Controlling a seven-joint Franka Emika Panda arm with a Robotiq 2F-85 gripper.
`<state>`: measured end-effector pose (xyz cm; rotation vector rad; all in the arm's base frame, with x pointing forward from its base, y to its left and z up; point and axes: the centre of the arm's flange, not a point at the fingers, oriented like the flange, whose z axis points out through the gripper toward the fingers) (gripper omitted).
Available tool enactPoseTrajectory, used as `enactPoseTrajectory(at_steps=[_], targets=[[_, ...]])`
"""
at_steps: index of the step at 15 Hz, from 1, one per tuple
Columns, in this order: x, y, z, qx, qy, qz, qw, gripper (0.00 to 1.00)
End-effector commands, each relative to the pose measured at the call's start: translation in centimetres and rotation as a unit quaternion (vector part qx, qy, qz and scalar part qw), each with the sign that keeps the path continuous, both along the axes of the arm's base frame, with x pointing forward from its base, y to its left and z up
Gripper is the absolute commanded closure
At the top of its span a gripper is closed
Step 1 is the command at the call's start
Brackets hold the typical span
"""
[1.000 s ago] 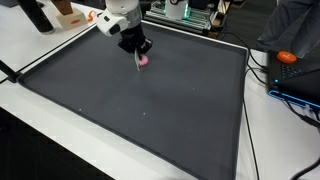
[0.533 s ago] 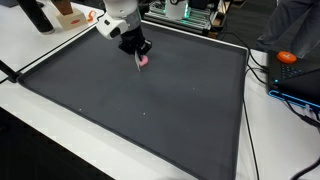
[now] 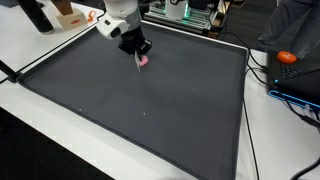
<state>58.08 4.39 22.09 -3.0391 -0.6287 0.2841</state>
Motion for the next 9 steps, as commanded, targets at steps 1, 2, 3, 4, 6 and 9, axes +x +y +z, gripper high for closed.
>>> enactPoseTrajectory(at_steps=[1,2,3,4,6,9], targets=[[-2.8,-1.6,-4.0,-0.008,0.049,0.024,0.9985,0.99],[-3.0,-1.8,-4.1,-0.005,0.054,0.027,0.9981,0.99],[-3.3,-2.1,-4.1,-0.003,0.058,0.033,0.9978,0.99],[-3.5,-2.3,-4.1,-0.001,0.062,0.038,0.9973,0.99],[-4.0,-2.6,-4.3,0.007,0.069,0.044,0.9966,0.99],[-4.7,-3.1,-4.7,0.018,0.071,0.039,0.9966,0.99]])
